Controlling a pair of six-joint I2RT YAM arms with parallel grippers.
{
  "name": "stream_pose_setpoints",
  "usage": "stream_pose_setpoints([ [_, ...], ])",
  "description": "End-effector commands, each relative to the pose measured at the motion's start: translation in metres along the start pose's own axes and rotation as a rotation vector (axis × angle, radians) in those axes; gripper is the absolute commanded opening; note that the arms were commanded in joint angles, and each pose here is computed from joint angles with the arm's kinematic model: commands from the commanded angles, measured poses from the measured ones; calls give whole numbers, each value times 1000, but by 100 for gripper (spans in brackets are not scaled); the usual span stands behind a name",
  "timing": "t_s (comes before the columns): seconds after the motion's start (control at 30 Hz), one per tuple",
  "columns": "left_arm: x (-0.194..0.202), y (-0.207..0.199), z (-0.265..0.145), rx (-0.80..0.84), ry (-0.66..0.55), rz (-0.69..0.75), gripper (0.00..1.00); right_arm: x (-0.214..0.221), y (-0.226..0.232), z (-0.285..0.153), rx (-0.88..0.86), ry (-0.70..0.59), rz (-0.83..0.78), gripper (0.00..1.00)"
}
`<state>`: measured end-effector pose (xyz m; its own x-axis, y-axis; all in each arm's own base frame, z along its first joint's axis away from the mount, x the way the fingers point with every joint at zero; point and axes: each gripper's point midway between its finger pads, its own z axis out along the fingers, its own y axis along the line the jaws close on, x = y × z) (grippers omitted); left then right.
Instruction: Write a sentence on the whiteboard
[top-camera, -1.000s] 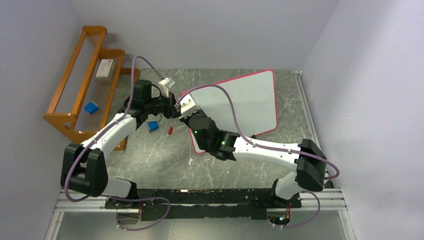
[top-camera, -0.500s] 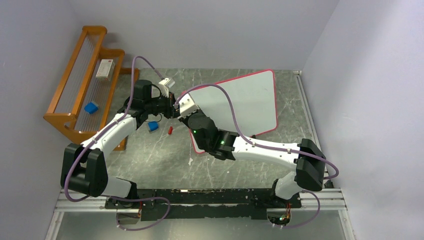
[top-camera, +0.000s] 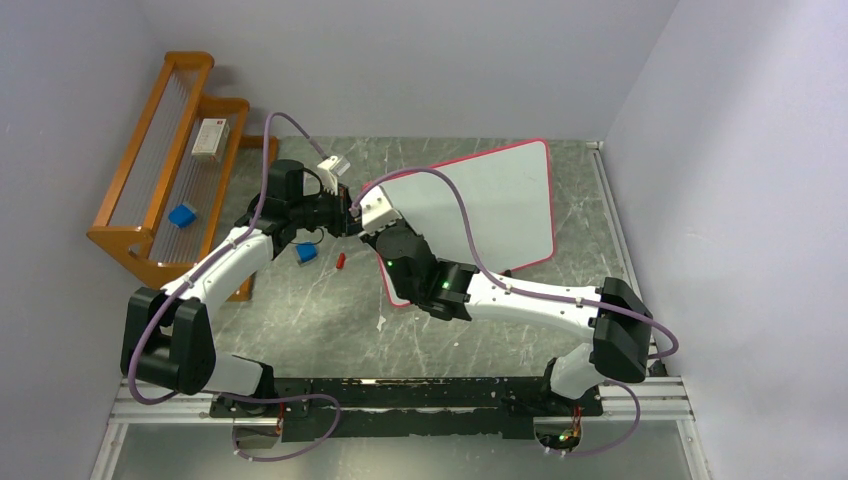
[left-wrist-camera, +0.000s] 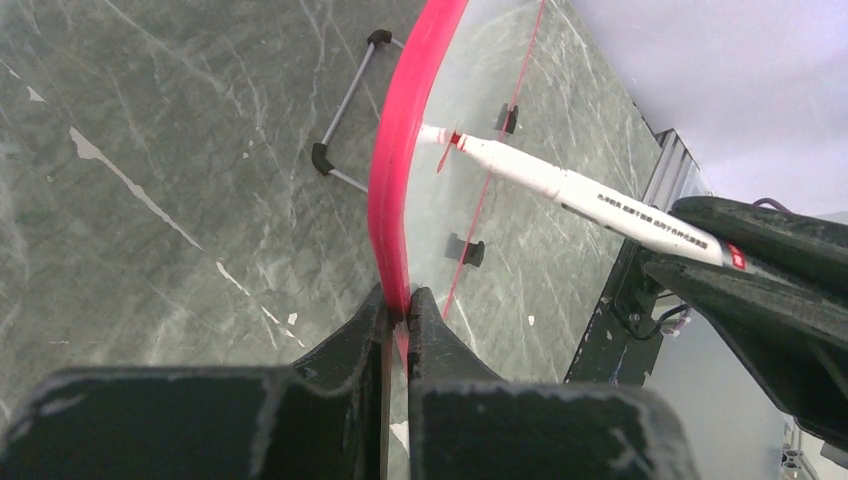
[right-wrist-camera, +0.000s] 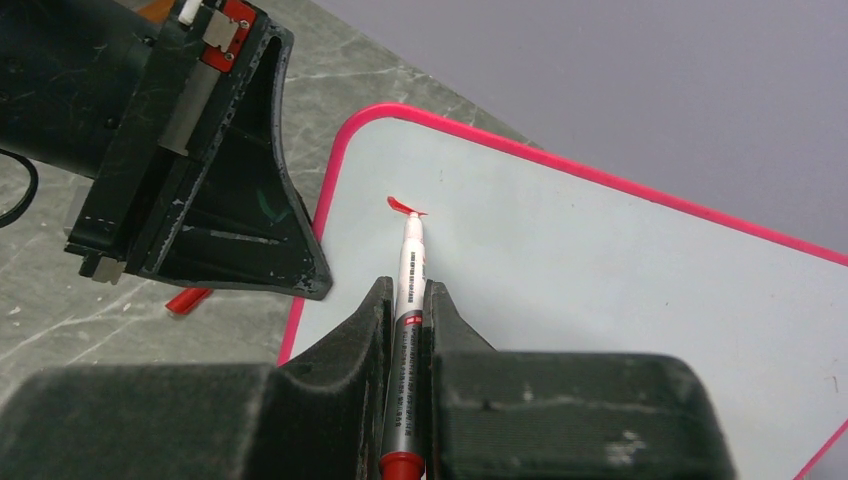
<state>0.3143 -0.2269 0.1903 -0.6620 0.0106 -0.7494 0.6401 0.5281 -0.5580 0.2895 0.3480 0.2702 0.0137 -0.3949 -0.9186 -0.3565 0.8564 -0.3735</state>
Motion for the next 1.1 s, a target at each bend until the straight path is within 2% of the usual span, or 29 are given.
stream_pose_setpoints([
  [0.0, -1, 1, -4, -29, -5, 38, 5, 8, -17, 0, 65, 26, 13, 0],
  [0.23, 0, 2, -4, -33, -3, 36, 5, 10, -23, 0, 78, 27, 25, 0],
  [0.57, 0, 4, -4, -43, -6, 32, 5, -4, -13, -10, -49, -21, 70, 0],
  [1.07, -1, 3, -4, -39, -8, 32, 5, -4, -9, -2, -23, -25, 54, 0],
])
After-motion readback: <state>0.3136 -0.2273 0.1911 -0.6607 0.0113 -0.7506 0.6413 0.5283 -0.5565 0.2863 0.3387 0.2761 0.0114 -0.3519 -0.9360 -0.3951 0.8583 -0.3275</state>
